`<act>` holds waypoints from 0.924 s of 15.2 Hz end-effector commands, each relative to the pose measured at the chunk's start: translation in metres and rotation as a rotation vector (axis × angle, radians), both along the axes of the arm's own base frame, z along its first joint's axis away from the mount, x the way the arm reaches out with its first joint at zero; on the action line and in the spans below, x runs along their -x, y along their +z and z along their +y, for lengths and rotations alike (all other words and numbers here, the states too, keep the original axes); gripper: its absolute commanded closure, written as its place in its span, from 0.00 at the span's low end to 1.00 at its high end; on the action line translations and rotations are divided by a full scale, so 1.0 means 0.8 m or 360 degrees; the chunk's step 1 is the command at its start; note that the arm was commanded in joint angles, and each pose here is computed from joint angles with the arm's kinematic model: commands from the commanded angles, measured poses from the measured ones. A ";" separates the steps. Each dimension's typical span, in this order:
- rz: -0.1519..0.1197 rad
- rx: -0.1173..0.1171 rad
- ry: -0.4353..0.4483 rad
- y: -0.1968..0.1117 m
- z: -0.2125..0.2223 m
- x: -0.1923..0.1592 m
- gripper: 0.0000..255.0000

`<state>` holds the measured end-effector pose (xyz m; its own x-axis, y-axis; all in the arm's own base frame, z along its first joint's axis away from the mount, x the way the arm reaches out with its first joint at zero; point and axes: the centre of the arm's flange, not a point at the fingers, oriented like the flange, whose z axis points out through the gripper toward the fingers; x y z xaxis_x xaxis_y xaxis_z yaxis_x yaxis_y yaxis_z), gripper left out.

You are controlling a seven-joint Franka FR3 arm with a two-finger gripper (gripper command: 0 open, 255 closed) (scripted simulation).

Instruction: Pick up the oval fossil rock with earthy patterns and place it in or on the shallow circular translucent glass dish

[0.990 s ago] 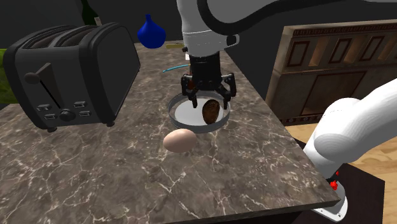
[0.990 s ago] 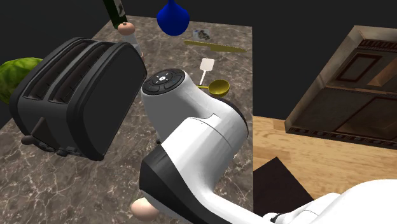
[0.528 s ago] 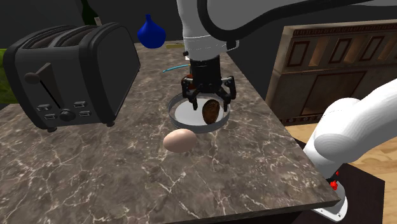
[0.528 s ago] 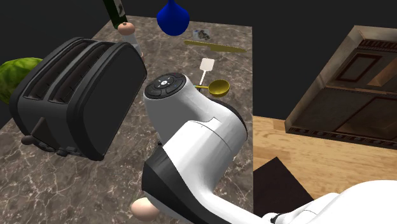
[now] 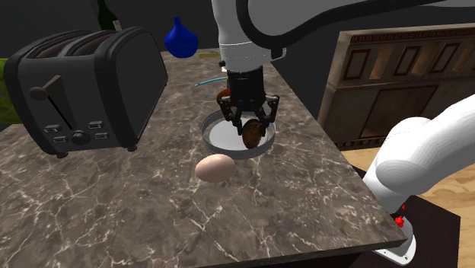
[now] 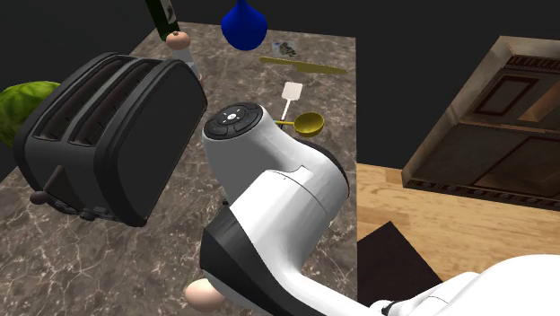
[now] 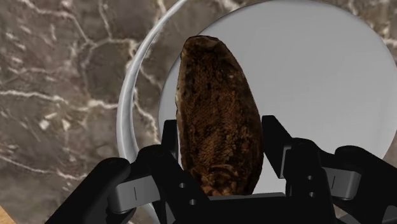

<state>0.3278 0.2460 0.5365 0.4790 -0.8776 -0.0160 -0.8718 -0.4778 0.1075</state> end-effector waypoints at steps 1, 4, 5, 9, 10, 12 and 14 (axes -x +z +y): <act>0.0003 0.0001 0.0000 -0.001 0.000 0.000 1.00; 0.0003 0.0001 0.0000 0.006 0.000 0.000 1.00; 0.0003 0.0001 0.0000 0.012 0.000 0.000 1.00; 0.0003 0.0001 0.0000 0.039 0.000 0.000 1.00; 0.0003 0.0001 0.0000 0.045 0.000 0.000 1.00; 0.0003 0.0001 0.0000 0.059 0.000 0.000 1.00; 0.0003 0.0001 0.0000 0.072 0.000 0.000 1.00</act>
<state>0.3278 0.2467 0.5881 0.4791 -0.8776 -0.0162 -0.8717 -0.4778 0.1092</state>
